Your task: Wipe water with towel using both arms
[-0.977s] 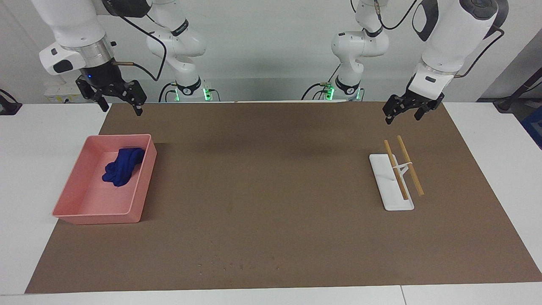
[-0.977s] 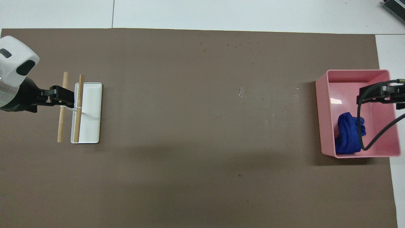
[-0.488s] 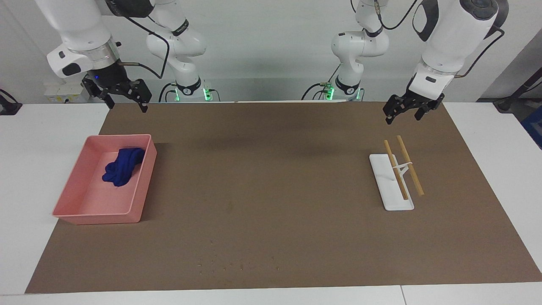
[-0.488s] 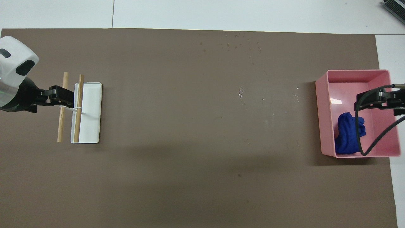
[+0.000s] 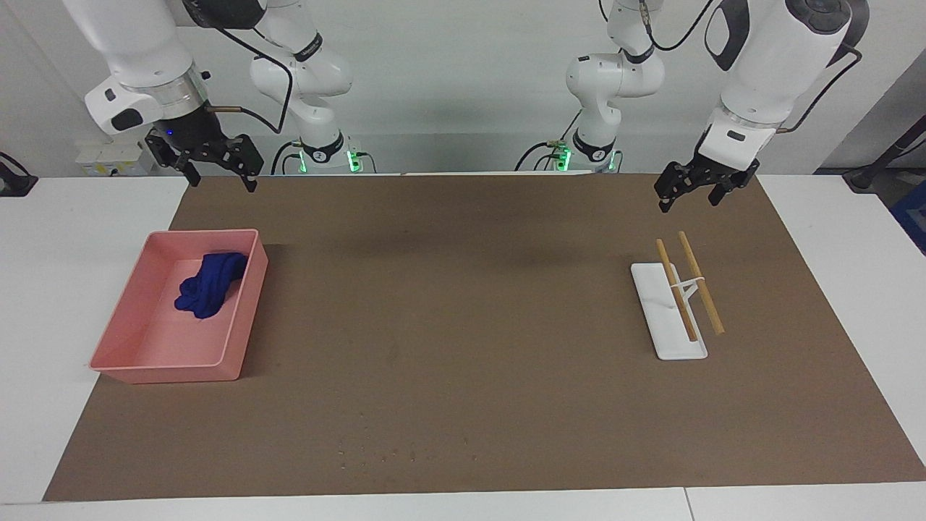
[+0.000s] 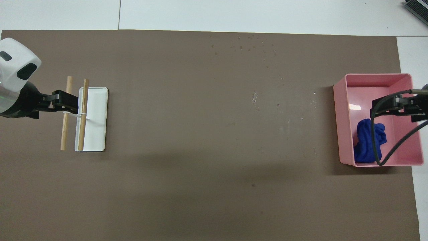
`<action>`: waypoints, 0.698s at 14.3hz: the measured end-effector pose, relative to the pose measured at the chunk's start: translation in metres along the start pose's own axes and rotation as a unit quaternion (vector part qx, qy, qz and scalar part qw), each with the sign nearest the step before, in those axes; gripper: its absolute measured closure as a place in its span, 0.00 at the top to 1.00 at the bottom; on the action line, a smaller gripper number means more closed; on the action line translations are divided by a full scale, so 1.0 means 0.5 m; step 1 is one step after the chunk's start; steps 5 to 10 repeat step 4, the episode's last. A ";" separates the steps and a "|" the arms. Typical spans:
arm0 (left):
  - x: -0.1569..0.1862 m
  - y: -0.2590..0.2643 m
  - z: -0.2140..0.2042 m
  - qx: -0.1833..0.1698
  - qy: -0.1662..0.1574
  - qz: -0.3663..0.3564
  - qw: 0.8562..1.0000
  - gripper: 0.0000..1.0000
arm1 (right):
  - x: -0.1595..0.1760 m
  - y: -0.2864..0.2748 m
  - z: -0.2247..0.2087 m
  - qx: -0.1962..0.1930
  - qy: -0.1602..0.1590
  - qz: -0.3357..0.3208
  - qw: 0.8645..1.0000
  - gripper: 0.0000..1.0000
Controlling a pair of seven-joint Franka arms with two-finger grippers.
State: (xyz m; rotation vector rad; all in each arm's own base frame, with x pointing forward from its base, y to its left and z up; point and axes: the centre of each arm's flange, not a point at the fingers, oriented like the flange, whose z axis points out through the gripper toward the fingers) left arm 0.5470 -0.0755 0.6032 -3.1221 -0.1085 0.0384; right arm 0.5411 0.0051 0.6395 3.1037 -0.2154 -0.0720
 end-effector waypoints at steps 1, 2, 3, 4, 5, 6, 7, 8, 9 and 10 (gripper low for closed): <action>0.000 -0.002 0.000 0.000 0.000 -0.001 1.000 1.00 | 0.000 0.000 0.001 0.000 0.000 0.000 1.000 1.00; 0.001 -0.003 0.000 0.000 0.000 -0.001 1.000 1.00 | 0.000 0.000 0.001 0.000 -0.001 0.000 1.000 1.00; 0.001 -0.004 0.001 0.000 -0.001 -0.002 1.000 1.00 | 0.000 0.001 0.002 0.000 -0.001 0.000 1.000 1.00; 0.001 -0.004 0.002 0.000 -0.001 -0.002 1.000 1.00 | 0.001 0.001 0.003 0.000 -0.001 0.001 1.000 1.00; 0.001 -0.004 0.002 0.000 -0.001 -0.002 1.000 1.00 | 0.001 0.001 0.003 0.000 -0.001 0.001 1.000 1.00; 0.001 -0.004 0.002 0.000 -0.001 -0.002 1.000 1.00 | 0.001 0.001 0.003 0.000 -0.001 0.001 1.000 1.00; 0.001 -0.004 0.002 0.000 -0.001 -0.002 1.000 1.00 | 0.001 0.001 0.003 0.000 -0.001 0.001 1.000 1.00; 0.001 -0.004 0.002 0.000 -0.001 -0.002 1.000 1.00 | 0.001 0.001 0.003 0.000 -0.001 0.001 1.000 1.00; 0.001 -0.004 0.002 0.000 -0.001 -0.002 1.000 1.00 | 0.001 0.001 0.003 0.000 -0.001 0.001 1.000 1.00; 0.001 -0.004 0.002 0.000 -0.001 -0.002 1.000 1.00 | 0.001 0.001 0.003 0.000 -0.001 0.001 1.000 1.00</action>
